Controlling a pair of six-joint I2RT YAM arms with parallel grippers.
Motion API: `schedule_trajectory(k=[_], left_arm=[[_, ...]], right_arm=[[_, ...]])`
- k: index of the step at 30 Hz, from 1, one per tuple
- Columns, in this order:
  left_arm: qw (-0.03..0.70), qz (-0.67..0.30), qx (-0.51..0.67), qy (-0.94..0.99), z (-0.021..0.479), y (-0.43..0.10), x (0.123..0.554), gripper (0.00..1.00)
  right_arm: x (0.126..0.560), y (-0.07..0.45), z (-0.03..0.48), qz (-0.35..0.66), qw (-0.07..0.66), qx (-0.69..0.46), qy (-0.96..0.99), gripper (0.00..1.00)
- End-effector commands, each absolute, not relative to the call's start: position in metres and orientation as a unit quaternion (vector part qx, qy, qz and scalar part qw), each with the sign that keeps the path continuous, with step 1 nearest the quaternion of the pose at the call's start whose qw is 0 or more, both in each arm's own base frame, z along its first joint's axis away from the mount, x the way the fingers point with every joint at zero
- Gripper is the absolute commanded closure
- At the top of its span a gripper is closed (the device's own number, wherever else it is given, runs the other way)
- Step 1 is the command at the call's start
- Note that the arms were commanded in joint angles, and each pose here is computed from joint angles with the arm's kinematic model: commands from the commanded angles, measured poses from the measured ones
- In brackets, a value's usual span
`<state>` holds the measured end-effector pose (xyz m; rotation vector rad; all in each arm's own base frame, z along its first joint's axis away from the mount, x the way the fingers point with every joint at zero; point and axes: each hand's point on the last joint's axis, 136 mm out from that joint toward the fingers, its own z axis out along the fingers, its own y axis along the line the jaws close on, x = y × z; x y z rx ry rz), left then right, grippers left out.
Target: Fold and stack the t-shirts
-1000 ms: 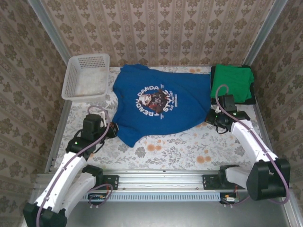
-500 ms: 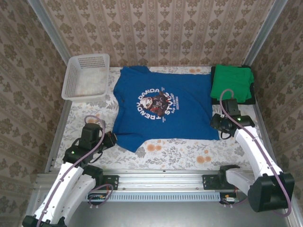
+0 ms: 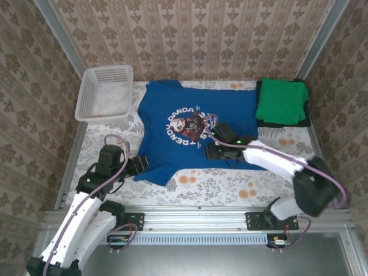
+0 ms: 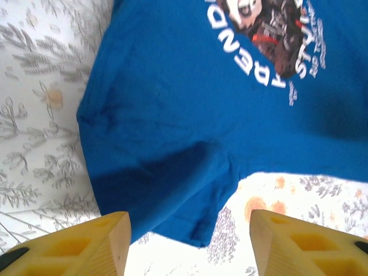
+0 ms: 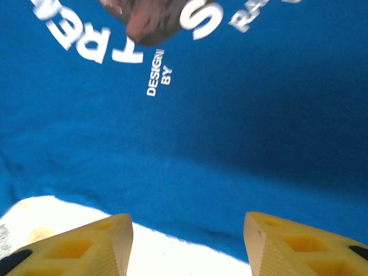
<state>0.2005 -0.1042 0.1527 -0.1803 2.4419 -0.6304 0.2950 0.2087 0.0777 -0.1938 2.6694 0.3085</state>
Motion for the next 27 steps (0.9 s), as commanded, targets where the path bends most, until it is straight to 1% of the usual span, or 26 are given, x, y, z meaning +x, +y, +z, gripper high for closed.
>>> schedule_trajectory(k=[1,4,7,10,12,14,16,20,22,27], left_arm=[[0.336,-0.211,-0.058,0.916,0.177,-0.097,0.229,0.39],[0.345,-0.204,-0.06,0.914,0.181,-0.096,0.248,0.39],[0.364,-0.214,-0.055,0.905,0.177,-0.107,0.279,0.39],[0.327,-0.235,-0.04,0.915,0.15,-0.133,0.316,0.45],[0.295,-0.24,-0.03,0.925,0.128,-0.146,0.338,0.52],[0.275,-0.24,-0.027,0.931,0.104,-0.154,0.355,0.53],[0.247,-0.232,-0.026,0.941,0.077,-0.157,0.362,0.55],[0.188,-0.209,-0.046,0.959,0.03,-0.144,0.342,0.59],[0.156,-0.2,-0.066,0.965,0.009,-0.133,0.316,0.6],[0.123,-0.177,-0.113,0.97,-0.011,-0.11,0.262,0.62]], right_arm=[[0.314,0.217,0.061,0.094,0.22,-0.039,0.97,0.47],[0.316,0.213,0.037,0.063,0.192,-0.024,0.979,0.49],[0.311,0.208,0.027,0.055,0.181,-0.015,0.982,0.49],[0.302,0.211,0.023,0.073,0.173,-0.013,0.982,0.49],[0.296,0.208,0.021,0.073,0.17,-0.011,0.983,0.49],[0.293,0.205,0.018,0.071,0.169,-0.01,0.983,0.49],[0.289,0.203,0.016,0.072,0.165,-0.007,0.984,0.49],[0.28,0.206,0.01,0.088,0.153,-0.005,0.984,0.49],[0.275,0.207,0.009,0.09,0.146,-0.006,0.985,0.49],[0.257,0.211,0.005,0.095,0.125,-0.012,0.988,0.49]])
